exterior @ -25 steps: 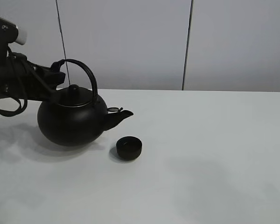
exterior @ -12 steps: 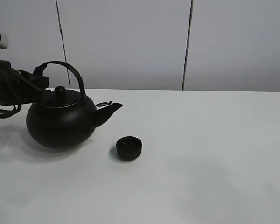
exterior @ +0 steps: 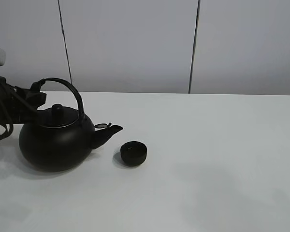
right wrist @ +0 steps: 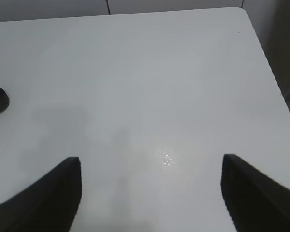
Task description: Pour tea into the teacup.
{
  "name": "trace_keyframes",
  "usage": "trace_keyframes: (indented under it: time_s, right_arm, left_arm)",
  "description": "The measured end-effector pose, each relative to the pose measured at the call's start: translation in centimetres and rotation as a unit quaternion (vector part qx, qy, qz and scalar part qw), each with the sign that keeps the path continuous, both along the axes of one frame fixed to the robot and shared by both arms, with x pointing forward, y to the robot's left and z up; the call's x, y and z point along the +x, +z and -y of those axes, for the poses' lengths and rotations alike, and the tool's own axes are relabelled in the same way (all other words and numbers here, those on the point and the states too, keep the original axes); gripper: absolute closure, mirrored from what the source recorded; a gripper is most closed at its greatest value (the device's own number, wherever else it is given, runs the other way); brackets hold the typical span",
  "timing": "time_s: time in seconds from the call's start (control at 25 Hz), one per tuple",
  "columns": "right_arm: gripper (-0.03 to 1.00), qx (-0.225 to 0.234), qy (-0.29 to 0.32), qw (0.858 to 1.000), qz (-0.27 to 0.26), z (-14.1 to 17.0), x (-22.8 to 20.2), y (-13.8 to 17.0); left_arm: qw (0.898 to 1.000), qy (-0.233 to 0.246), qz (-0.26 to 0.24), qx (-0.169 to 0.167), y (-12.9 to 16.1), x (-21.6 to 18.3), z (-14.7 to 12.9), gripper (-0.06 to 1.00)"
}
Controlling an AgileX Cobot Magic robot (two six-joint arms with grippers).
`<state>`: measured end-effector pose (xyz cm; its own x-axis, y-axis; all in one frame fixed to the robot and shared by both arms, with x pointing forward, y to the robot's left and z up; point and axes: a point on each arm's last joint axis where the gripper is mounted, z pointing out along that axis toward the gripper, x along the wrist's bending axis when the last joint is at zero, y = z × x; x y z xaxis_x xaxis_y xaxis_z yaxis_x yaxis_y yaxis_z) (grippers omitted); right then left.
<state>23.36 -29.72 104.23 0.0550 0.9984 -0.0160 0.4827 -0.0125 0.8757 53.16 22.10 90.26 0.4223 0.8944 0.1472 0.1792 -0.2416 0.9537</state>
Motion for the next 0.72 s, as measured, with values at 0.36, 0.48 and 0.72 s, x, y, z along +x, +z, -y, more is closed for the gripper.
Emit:
trace_keyframes:
  time_s: [0.36,0.48,0.72]
  right_arm:
    - [0.42,0.000,0.000,1.000,0.000,0.0,0.0,0.0]
    - [0.42,0.000,0.000,1.000,0.000,0.0,0.0,0.0]
    - [0.42,0.000,0.000,1.000,0.000,0.0,0.0,0.0]
  left_arm:
    - [1.000,0.006,-0.016,-0.020,-0.5,-1.0,-0.2,0.82]
    - [1.000,0.007,-0.017,-0.021,-0.6,-1.3,-0.3,0.82]
    - [1.000,0.006,-0.016,-0.022,-0.6,-1.4,-0.3,0.82]
